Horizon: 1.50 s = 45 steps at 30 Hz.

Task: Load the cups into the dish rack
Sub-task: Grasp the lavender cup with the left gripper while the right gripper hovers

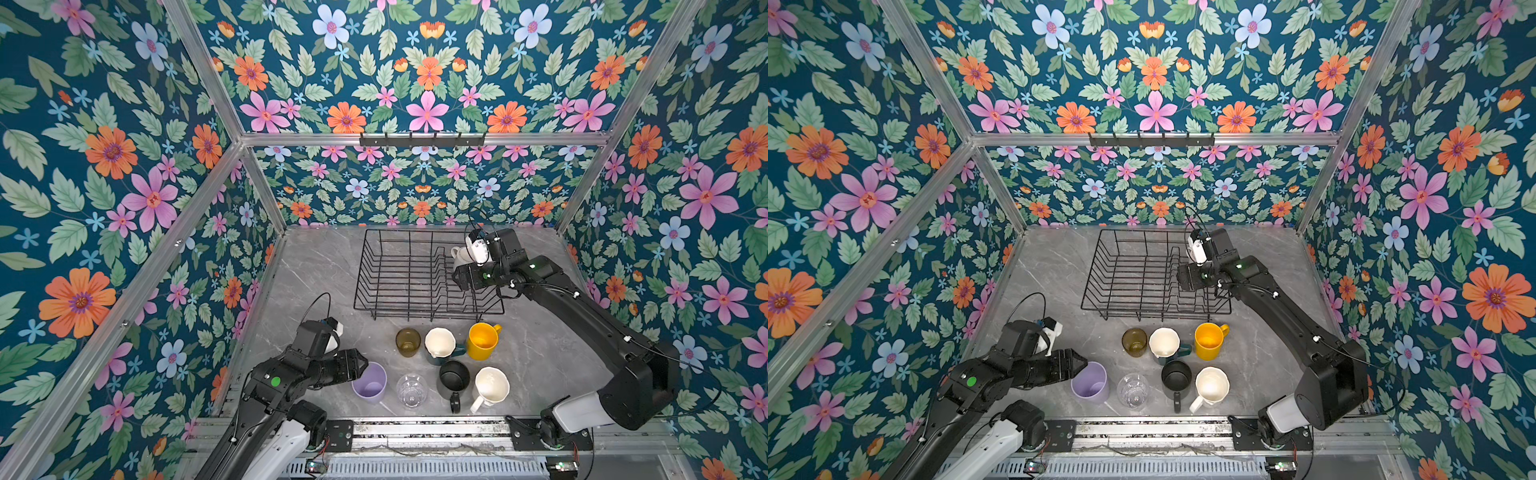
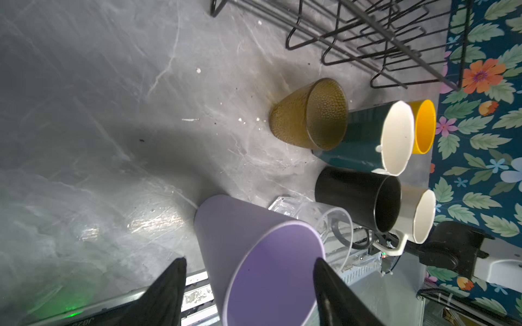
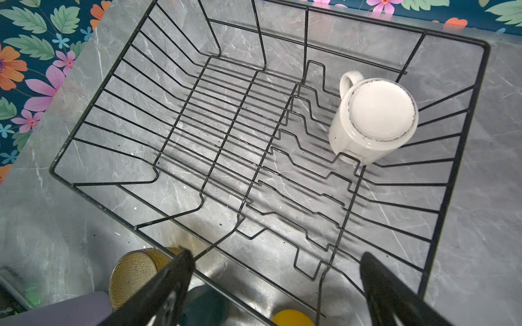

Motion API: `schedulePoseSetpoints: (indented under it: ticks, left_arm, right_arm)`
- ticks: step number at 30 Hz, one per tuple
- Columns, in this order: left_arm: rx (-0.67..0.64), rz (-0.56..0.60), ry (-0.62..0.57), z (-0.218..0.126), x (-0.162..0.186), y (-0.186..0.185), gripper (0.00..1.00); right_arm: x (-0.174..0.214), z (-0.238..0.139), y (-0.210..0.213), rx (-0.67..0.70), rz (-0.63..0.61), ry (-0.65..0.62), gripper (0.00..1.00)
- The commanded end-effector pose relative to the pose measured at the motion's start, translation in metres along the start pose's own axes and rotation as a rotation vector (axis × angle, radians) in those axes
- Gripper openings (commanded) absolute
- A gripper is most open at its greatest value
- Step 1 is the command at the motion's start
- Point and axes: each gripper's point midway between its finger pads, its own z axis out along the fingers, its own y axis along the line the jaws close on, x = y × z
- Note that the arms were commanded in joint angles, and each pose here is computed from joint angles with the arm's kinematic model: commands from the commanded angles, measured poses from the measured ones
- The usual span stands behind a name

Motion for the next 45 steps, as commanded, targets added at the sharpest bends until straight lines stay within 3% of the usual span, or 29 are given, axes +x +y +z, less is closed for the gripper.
schedulePoseSetpoints:
  ticks: [1,31,41,45]
  left_arm:
    - [-0.015,0.008,0.047,0.004,0.009,0.004,0.7]
    - [-0.108,0.047,0.107,0.036,0.004,0.013,0.45]
    - [-0.121,0.053,0.096,0.037,0.001,0.012,0.23]
    - [-0.112,0.064,0.088,0.035,0.0,0.01,0.09]
  right_arm:
    - [-0.007,-0.004,0.001,-0.001,0.0,-0.03,0.93]
    - [0.004,0.0,0.003,0.013,-0.018,-0.013,0.93]
    - [0.009,0.002,0.004,0.011,-0.017,-0.008,0.93]
    - [0.009,0.003,0.004,0.007,-0.017,-0.01,0.93]
